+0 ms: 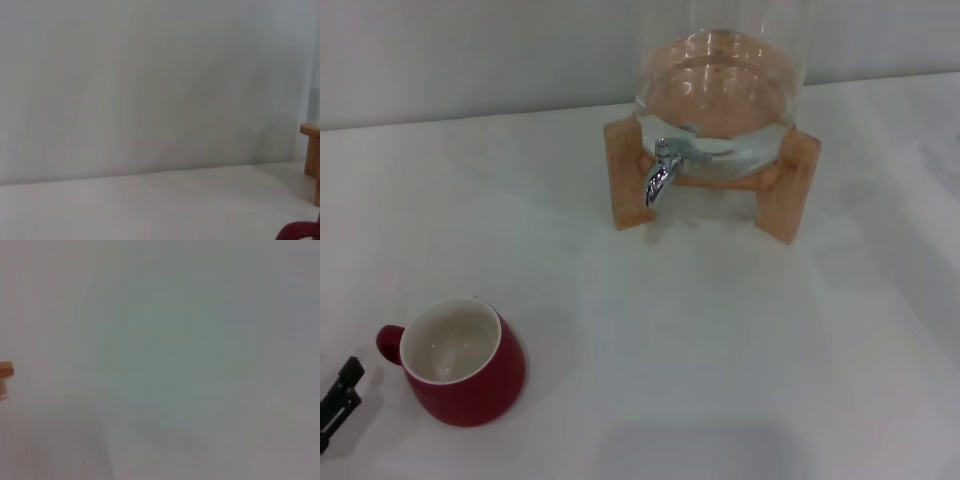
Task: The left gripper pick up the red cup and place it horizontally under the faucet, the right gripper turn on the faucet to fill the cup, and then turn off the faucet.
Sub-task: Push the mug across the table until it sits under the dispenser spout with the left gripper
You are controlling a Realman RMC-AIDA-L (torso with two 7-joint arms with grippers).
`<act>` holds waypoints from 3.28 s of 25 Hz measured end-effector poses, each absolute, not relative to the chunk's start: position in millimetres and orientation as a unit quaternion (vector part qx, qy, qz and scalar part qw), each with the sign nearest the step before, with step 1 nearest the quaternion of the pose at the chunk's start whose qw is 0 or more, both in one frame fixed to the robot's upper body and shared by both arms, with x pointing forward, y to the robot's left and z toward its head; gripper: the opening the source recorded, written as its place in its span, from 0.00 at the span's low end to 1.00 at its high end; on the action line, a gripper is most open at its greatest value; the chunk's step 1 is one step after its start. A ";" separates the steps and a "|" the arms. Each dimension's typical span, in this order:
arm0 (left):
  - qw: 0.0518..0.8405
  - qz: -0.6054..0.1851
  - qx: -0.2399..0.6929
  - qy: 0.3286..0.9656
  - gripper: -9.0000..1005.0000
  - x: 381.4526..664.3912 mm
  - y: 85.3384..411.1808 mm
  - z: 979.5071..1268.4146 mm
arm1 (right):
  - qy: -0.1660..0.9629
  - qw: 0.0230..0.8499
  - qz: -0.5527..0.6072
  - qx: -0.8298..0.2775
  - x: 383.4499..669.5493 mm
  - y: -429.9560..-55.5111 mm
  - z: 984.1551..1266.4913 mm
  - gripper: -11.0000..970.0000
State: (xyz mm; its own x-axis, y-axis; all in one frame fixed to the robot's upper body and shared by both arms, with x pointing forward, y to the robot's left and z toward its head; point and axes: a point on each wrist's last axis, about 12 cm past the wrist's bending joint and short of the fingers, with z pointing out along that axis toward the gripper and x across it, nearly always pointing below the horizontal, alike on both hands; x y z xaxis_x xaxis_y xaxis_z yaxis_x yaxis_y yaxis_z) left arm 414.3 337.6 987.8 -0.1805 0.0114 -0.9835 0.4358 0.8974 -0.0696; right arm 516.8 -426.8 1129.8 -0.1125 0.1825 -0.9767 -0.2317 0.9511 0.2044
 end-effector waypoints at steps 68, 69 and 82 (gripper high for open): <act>0.605 -0.216 0.161 0.749 0.44 438.8 321.6 990.8 | 0.724 0.670 0.164 -0.020 512.0 -428.2 1131.1 0.65; 0.606 -0.216 0.163 0.748 0.44 440.9 320.8 991.5 | 0.724 0.670 0.163 -0.020 511.9 -428.5 1131.1 0.65; 0.604 -0.215 0.166 0.749 0.42 445.8 319.1 991.9 | 0.725 0.669 0.161 -0.017 509.4 -430.4 1129.7 0.65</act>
